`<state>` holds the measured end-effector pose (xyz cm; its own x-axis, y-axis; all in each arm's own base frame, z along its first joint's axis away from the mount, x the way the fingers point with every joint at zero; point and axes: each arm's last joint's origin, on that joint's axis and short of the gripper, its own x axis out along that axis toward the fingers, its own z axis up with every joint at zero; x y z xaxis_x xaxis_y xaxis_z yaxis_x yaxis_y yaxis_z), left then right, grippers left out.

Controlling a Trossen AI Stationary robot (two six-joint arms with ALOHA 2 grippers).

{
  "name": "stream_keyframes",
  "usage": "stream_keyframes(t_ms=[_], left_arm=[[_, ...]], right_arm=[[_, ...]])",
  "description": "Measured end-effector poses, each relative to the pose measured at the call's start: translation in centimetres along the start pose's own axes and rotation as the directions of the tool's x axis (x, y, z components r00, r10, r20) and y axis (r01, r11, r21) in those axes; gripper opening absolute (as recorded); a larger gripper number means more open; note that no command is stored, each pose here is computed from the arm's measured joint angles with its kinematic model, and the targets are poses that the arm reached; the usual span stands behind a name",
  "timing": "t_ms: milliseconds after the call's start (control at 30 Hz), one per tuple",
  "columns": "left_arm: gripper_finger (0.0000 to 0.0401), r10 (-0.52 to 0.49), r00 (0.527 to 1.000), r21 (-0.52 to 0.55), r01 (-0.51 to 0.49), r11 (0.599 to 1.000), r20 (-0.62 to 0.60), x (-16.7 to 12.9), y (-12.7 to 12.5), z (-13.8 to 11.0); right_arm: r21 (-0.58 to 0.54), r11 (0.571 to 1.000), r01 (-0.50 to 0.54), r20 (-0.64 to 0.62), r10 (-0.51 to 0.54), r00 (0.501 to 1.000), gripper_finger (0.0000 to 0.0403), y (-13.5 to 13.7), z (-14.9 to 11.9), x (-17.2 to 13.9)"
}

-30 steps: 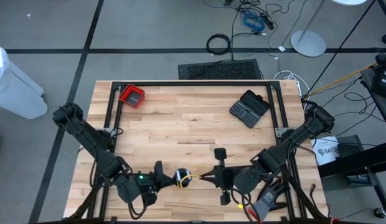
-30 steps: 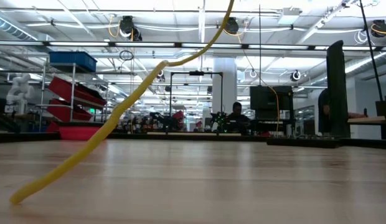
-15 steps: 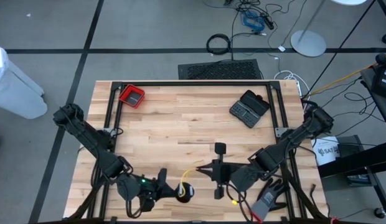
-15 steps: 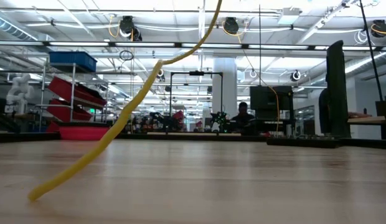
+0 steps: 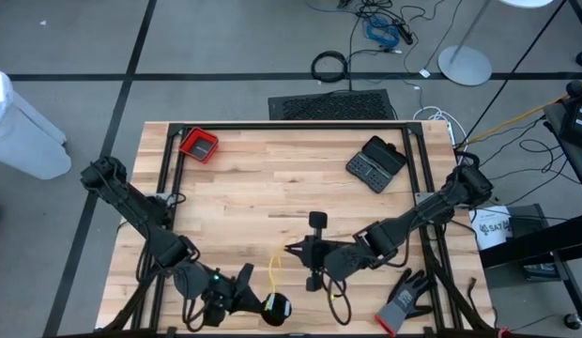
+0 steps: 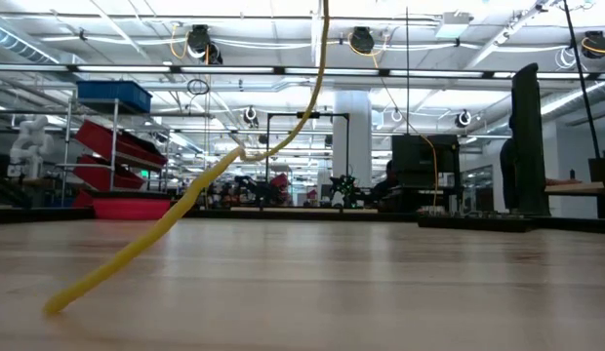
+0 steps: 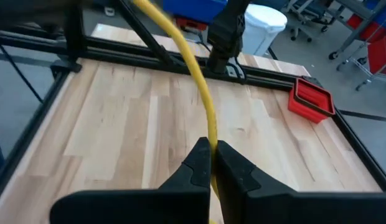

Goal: Coil cords
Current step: Uncoil the yellow cable wire from the spool

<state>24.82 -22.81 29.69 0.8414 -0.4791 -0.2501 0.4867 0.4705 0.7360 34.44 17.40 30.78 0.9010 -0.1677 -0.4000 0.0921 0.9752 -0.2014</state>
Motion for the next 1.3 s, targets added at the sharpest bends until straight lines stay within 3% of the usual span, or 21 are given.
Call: stream_keyframes(t_ms=[333,533,800,1100,1300], left_arm=[[0.0000,-0.009,0.999,-0.003,0.009,1.000,0.051,0.0,0.0,0.3],[0.0000,0.042,0.997,0.013,-0.043,0.999,0.059,-0.1,0.1,0.9],[0.0000,0.149,0.988,0.057,-0.146,0.988,-0.049,-0.6,0.0,2.0],[0.0000,0.148,0.950,0.212,-0.091,0.973,-0.274,-1.7,-0.9,3.1],[0.0000,0.172,0.927,0.250,-0.089,0.964,-0.334,-2.3,-1.3,3.6]], right_arm=[[-0.008,1.000,0.022,-0.032,-0.023,0.999,0.0000,-0.1,-1.0,2.0],[-0.007,1.000,-0.015,-0.127,0.014,0.992,0.0000,-0.5,-2.0,2.6],[-0.007,0.991,-0.134,-0.272,0.127,0.954,0.0000,-0.5,-3.3,2.4],[0.113,0.968,-0.225,-0.422,0.252,0.871,0.0000,-0.6,-4.0,0.1],[0.118,0.958,-0.261,-0.405,0.287,0.868,0.0000,0.2,-3.6,-1.4]])
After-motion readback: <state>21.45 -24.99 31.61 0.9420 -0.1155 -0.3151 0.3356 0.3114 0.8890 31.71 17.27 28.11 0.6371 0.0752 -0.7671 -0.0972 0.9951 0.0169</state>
